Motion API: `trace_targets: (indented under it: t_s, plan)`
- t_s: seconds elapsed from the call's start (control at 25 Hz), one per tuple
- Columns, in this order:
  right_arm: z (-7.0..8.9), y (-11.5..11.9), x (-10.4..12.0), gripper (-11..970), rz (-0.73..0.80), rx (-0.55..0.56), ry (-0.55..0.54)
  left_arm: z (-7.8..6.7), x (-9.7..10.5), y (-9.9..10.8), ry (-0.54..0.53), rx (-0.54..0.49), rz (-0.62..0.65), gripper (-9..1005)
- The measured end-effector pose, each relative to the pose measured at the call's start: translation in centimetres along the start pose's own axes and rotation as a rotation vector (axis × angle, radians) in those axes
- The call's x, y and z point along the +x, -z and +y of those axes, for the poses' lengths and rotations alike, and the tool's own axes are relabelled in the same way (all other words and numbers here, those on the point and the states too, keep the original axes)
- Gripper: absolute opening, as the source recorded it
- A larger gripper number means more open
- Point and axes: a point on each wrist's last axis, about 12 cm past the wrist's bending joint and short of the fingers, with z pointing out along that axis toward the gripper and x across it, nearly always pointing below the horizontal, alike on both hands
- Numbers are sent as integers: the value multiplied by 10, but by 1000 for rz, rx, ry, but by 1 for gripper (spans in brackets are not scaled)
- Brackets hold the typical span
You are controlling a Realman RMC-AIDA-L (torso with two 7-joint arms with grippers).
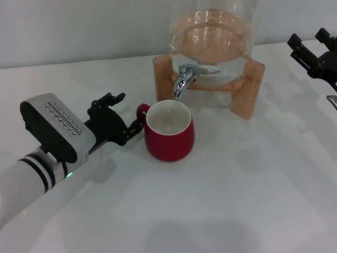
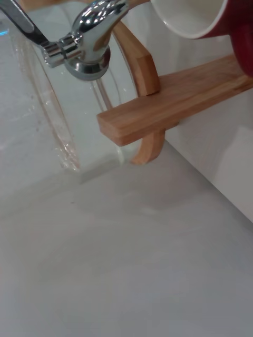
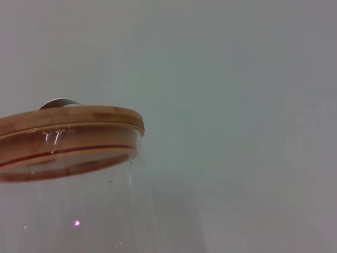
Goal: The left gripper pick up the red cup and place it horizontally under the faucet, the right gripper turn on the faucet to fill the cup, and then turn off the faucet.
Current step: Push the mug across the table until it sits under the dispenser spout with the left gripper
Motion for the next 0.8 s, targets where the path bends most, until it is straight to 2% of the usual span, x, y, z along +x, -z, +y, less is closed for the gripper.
trace_targets:
  t_s: [0.8]
  plan:
    - [0, -1, 0, 851, 1, -2, 0, 3, 0, 2, 46, -39, -9, 682]
